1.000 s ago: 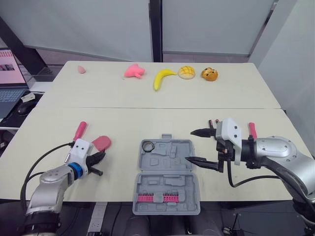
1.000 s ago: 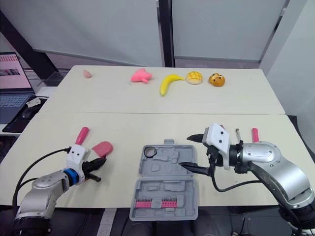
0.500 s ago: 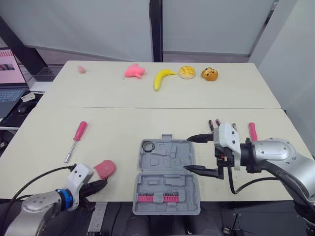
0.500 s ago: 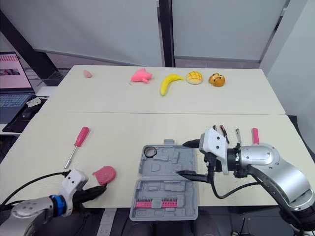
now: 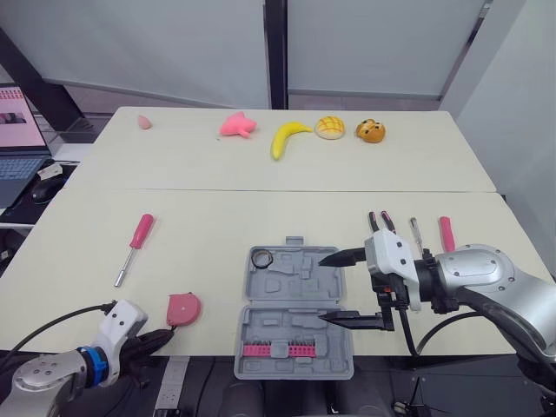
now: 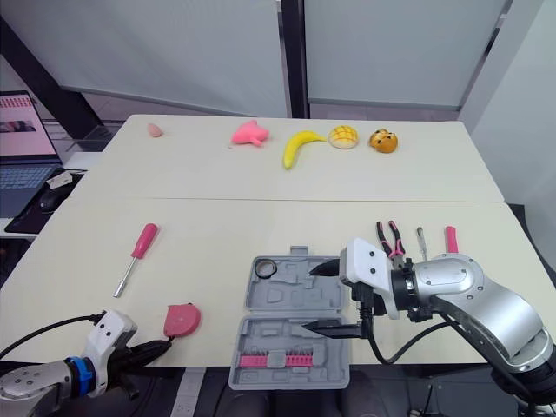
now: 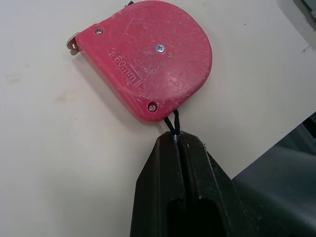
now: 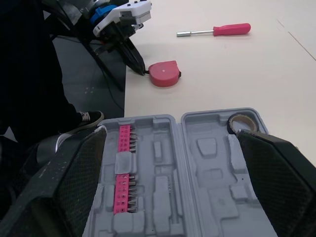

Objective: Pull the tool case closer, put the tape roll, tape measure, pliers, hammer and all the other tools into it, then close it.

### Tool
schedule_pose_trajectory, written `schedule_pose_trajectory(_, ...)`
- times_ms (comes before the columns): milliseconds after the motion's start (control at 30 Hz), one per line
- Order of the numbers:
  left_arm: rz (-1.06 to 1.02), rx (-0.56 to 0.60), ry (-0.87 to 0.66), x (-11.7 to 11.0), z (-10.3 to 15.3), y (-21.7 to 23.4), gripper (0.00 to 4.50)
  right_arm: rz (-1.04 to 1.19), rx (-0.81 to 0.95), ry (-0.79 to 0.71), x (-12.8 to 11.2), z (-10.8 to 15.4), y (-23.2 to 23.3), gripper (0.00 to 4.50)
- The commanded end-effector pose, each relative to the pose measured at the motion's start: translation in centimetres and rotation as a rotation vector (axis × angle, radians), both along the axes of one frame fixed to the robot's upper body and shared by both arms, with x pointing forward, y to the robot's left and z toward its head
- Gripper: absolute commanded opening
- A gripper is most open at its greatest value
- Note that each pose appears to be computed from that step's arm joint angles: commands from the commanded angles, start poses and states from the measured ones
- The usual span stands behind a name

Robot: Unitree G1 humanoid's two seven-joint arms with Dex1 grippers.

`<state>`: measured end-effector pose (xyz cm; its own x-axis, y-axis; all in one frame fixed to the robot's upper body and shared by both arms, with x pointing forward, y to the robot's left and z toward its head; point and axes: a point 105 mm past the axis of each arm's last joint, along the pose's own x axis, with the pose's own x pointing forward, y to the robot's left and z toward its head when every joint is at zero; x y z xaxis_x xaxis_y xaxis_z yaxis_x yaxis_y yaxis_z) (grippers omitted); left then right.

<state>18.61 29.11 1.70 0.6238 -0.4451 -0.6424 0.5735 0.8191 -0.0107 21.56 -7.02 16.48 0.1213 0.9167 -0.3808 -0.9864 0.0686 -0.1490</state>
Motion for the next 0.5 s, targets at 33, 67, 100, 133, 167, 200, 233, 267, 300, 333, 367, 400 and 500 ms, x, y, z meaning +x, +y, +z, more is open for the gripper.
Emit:
schedule_pose_trajectory(33,0.022,0.016,-0.012,-0.2,-0.1,1.2,0.02,0.041,0.003,-0.041,-0.5,0.8,0.3,4.5)
schedule_pose_trajectory(67,0.018,0.016,-0.009,-0.3,-0.3,1.3,0.02,0.042,0.003,-0.042,-0.5,0.8,0.4,4.5)
schedule_pose_trajectory(100,0.012,0.015,-0.006,-0.3,-0.5,1.4,0.02,0.043,0.004,-0.044,-0.5,0.8,0.4,4.5)
schedule_pose_trajectory(133,0.007,0.015,-0.002,-0.4,-0.7,1.5,0.02,0.043,0.004,-0.045,-0.4,0.8,0.4,4.5)
schedule_pose_trajectory(167,0.004,0.012,-0.001,-0.4,-0.9,1.6,0.02,0.044,0.004,-0.046,-0.4,0.8,0.5,4.5)
schedule_pose_trajectory(200,0.003,0.011,-0.007,-0.4,-0.9,1.7,0.02,0.044,0.005,-0.047,-0.4,0.8,0.5,4.5)
schedule_pose_trajectory(233,0.002,0.012,-0.017,-0.3,-0.9,1.9,0.02,0.044,0.005,-0.047,-0.4,0.8,0.5,4.5)
schedule_pose_trajectory(267,0.001,0.008,-0.022,-0.3,-0.8,2.0,0.02,0.044,0.005,-0.048,-0.4,0.8,0.5,4.5)
schedule_pose_trajectory(300,0.004,0.004,-0.027,-0.3,-0.8,2.2,0.02,0.044,0.005,-0.048,-0.3,0.8,0.5,4.5)
schedule_pose_trajectory(333,0.005,0.002,-0.029,-0.3,-0.7,2.4,0.02,0.044,0.006,-0.048,-0.3,0.9,0.5,4.5)
schedule_pose_trajectory(367,-0.015,0.006,-0.022,-0.7,-0.7,2.5,0.2,0.044,0.006,-0.049,-0.3,0.9,0.6,4.5)
schedule_pose_trajectory(400,-0.033,0.009,-0.02,-1.0,-0.7,2.6,0.41,0.044,0.007,-0.05,-0.4,0.9,0.6,4.5)
schedule_pose_trajectory(500,-0.065,0.028,-0.02,-1.7,0.1,3.4,1.19,0.042,0.012,-0.05,-0.4,1.0,0.6,4.5)
